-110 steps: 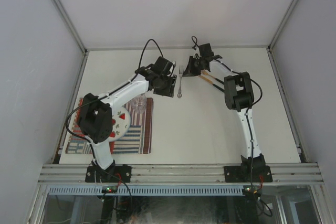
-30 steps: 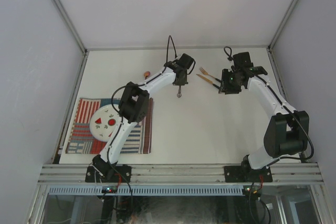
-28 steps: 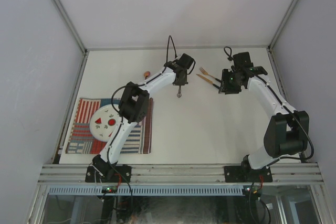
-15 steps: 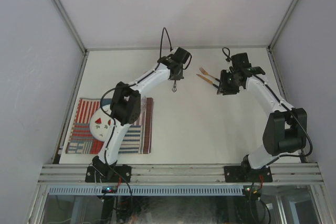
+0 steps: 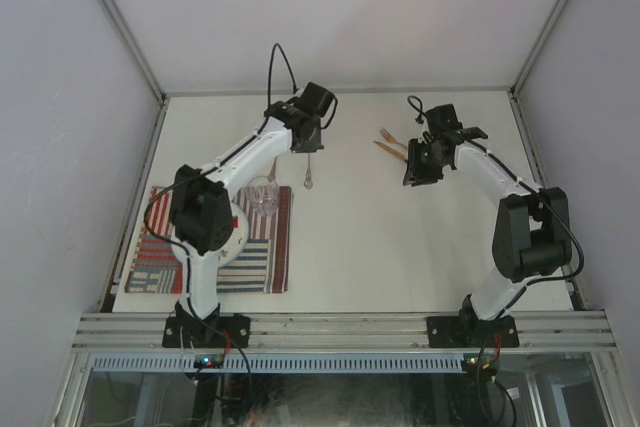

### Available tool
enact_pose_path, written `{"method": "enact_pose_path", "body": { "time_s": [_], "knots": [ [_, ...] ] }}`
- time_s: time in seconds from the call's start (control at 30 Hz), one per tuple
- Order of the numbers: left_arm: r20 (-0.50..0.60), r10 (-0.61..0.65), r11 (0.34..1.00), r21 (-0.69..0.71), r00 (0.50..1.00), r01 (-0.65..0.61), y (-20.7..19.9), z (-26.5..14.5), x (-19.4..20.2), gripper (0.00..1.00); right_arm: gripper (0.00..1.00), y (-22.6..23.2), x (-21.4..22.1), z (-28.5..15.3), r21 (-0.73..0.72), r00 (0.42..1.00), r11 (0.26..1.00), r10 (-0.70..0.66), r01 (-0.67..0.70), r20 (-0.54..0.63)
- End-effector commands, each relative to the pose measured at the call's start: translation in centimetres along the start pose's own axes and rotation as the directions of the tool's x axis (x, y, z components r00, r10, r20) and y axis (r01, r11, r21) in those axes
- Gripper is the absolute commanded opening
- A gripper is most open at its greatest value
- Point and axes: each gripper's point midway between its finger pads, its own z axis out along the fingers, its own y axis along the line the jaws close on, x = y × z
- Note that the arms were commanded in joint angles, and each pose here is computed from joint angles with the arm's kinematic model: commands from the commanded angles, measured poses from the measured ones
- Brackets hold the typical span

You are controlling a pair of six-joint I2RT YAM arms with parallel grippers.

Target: Set the dinner table for one person

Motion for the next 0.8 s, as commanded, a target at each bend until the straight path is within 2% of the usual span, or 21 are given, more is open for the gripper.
{"method": "enact_pose_path", "body": {
  "time_s": [0.0, 0.2, 0.27, 0.33, 0.4, 0.53, 0.77],
  "knots": [
    [0.040, -0.034, 0.999, -0.032, 0.999, 0.035, 4.2, -4.9, -0.2, 0.00, 0.25, 1.3, -2.8, 0.0, -0.037, 0.998, 0.999, -0.016, 0.019, 0.062],
    [0.054, -0.088, 0.993, -0.075, 0.995, 0.092, 8.0, -6.4, 0.2, 0.00, 0.22, 1.3, -4.8, 0.1, -0.013, 0.997, 1.000, -0.019, 0.020, 0.080],
    [0.050, -0.056, 0.991, -0.116, 0.997, 0.062, 8.6, -7.1, -0.1, 0.00, 0.22, 1.4, -5.6, -0.5, -0.030, 0.996, 0.999, -0.018, 0.020, 0.086],
    [0.084, -0.052, 0.990, -0.125, 0.995, 0.063, 9.4, -8.2, 0.0, 0.00, 0.24, 0.5, -6.0, -0.9, 0.020, 0.994, 0.999, -0.041, 0.039, 0.103],
    [0.091, -0.067, 0.992, -0.102, 0.994, 0.076, 9.6, -8.0, 0.7, 0.00, 0.26, -0.2, -6.0, -0.7, 0.006, 0.993, 1.000, 0.002, -0.003, 0.115],
    [0.026, -0.081, 0.991, -0.108, 0.996, 0.083, 9.7, -6.8, 1.9, 0.00, 0.27, -0.6, -6.1, 0.2, -0.025, 0.995, 0.999, 0.037, -0.035, 0.097],
    [0.019, -0.048, 0.995, -0.083, 0.999, 0.049, 7.1, -4.2, -0.6, 0.00, 0.30, 0.6, -5.9, 0.7, -0.032, 0.997, 0.999, -0.001, 0.003, 0.077]
  ]
}}
